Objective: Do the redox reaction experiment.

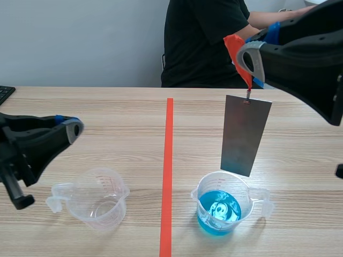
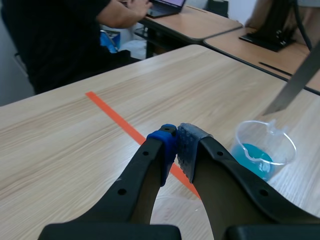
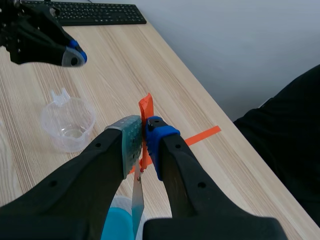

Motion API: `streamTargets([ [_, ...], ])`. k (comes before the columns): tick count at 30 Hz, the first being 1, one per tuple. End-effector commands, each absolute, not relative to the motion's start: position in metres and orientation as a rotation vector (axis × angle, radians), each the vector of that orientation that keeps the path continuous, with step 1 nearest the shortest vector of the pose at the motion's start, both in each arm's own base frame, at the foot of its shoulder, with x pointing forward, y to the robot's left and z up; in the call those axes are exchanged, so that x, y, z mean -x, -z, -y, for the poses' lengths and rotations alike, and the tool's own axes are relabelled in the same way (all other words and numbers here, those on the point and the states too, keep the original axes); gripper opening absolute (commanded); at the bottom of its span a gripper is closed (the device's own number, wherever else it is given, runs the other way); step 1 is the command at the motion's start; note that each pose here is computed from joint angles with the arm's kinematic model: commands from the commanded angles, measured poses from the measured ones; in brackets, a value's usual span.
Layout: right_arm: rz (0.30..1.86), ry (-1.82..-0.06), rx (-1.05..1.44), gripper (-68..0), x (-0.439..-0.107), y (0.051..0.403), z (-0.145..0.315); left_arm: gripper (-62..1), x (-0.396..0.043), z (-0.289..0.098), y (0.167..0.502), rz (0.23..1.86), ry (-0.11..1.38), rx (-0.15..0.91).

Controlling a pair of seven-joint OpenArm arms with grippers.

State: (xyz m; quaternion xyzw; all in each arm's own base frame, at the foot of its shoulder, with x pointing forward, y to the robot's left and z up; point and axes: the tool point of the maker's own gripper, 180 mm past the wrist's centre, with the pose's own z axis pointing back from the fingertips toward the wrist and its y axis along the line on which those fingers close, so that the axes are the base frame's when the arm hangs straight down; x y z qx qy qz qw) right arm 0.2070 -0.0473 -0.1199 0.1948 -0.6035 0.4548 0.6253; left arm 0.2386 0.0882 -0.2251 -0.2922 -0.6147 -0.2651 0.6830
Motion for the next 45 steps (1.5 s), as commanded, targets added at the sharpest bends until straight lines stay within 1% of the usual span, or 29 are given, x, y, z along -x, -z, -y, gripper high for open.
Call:
streamTargets([
  [1, 1.392, -1.058, -0.461, -66.0, -0.204, 0.117, 0.045, -56.6, -0.237, -0.076, 0.218, 1.404, 0.625, 0.689],
  [5, 1.395, -1.054, -0.471, -66.0, -0.204, 0.116, 0.044, -56.6, -0.228, -0.043, 0.219, 1.405, 0.721, 0.759],
  [9, 1.396, -1.052, -0.475, -66.0, -0.204, 0.116, 0.044, -56.6, -0.222, -0.016, 0.222, 1.393, 0.828, 0.788],
  [14, 1.398, -1.049, -0.483, -66.0, -0.203, 0.115, 0.044, -56.6, -0.221, 0.009, 0.221, 1.401, 0.888, 0.821],
  [17, 1.401, -1.045, -0.494, -66.0, -0.203, 0.114, 0.043, -56.6, -0.221, 0.02, 0.227, 1.389, 0.906, 0.83],
  [20, 1.404, -1.04, -0.506, -66.0, -0.202, 0.112, 0.042, -56.6, -0.218, 0.031, 0.239, 1.357, 0.915, 0.851],
  [26, 1.404, -1.04, -0.506, -66.0, -0.202, 0.112, 0.042, -56.6, -0.223, 0.043, 0.255, 1.328, 0.854, 0.892],
  [32, 1.408, -1.034, -0.521, -66.0, -0.201, 0.111, 0.042, -56.6, -0.229, 0.049, 0.252, 1.352, 0.814, 0.918],
  [45, 1.408, -1.034, -0.521, -66.0, -0.201, 0.111, 0.041, -56.6, -0.229, 0.049, 0.254, 1.347, 0.806, 0.919],
])
